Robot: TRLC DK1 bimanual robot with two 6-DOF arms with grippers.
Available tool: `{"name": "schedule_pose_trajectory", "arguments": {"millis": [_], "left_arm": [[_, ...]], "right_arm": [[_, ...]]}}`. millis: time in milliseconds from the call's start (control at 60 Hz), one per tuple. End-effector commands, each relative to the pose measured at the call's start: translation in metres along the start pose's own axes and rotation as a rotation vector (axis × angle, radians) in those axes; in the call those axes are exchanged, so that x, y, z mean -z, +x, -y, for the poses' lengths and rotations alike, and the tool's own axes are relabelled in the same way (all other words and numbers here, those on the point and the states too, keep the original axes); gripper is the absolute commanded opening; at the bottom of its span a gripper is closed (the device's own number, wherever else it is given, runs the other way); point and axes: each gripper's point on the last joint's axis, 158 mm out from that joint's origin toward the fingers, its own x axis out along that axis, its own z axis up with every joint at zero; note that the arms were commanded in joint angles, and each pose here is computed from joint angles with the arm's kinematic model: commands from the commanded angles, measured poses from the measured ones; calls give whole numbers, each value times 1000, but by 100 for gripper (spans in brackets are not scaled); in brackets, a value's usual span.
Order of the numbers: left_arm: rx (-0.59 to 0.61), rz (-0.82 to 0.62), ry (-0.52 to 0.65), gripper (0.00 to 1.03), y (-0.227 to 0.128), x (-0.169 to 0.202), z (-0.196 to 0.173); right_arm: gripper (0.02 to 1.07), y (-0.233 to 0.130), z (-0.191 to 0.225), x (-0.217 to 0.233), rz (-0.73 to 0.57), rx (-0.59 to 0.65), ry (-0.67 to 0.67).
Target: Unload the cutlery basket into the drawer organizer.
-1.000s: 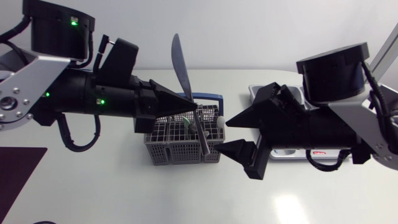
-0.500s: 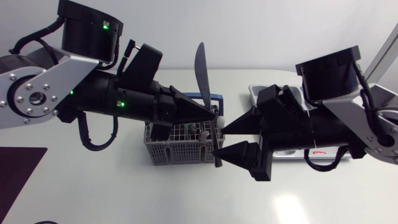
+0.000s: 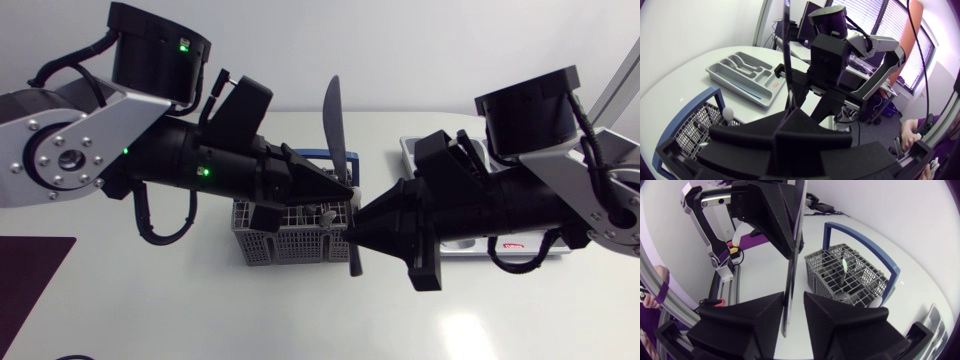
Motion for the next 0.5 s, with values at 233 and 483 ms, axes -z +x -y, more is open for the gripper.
{"name": "schedule_pose_trajectory", "arguments": {"millis": [233,483], "left_arm": [[-5,30,30,12,-3,-18,-2],[-74,48,44,72,-7,-30,-14]], "right_arm": [[8,-5,-7,2,-12,-10,20],[8,-8,-7,8,-33,2,37]]}}
